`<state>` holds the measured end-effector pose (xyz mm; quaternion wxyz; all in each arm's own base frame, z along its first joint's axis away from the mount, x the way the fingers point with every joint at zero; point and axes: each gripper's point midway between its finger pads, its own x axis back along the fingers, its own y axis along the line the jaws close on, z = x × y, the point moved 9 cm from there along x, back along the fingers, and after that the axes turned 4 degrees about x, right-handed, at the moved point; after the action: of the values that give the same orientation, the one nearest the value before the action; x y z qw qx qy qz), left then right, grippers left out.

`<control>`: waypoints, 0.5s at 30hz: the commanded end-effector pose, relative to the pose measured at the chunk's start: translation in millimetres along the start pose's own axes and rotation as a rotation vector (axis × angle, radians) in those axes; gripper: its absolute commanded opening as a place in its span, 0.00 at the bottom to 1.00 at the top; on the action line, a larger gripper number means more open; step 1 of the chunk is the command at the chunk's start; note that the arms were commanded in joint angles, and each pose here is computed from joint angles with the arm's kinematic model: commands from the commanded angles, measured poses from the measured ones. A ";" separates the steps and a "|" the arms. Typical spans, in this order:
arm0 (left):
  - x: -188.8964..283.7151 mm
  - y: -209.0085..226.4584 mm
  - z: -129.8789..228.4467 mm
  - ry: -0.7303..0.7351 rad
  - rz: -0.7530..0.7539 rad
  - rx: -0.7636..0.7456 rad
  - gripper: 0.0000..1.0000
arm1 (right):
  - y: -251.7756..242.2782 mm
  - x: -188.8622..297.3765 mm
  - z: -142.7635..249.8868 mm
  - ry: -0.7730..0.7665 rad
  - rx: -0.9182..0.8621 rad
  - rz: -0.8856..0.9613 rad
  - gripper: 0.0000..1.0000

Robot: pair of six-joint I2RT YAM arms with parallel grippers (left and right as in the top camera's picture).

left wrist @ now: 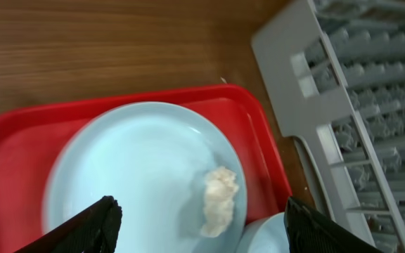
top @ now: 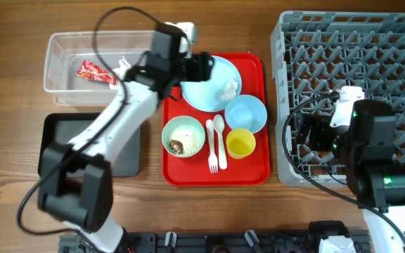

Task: Sort waste into correct bins and load items into the dishwasher rack
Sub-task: 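Grasp the crumpled tissue on the blue plate with the left gripper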

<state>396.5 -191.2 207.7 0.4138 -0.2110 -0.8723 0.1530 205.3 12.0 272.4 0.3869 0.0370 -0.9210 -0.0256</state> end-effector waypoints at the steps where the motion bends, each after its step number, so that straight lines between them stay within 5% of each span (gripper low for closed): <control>1: -33.2 -13.6 18.4 0.035 0.020 -0.080 0.75 | -0.4 4.1 -5.4 -0.017 0.008 0.017 1.00; 15: -101.3 -8.0 70.7 0.143 -0.014 -0.111 0.60 | -0.4 4.1 -5.0 -0.015 0.008 0.017 1.00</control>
<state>395.4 -252.9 121.3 0.4515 -0.2469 -0.8513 0.1025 205.0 11.9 272.1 0.3885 0.0367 -0.9204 -0.0256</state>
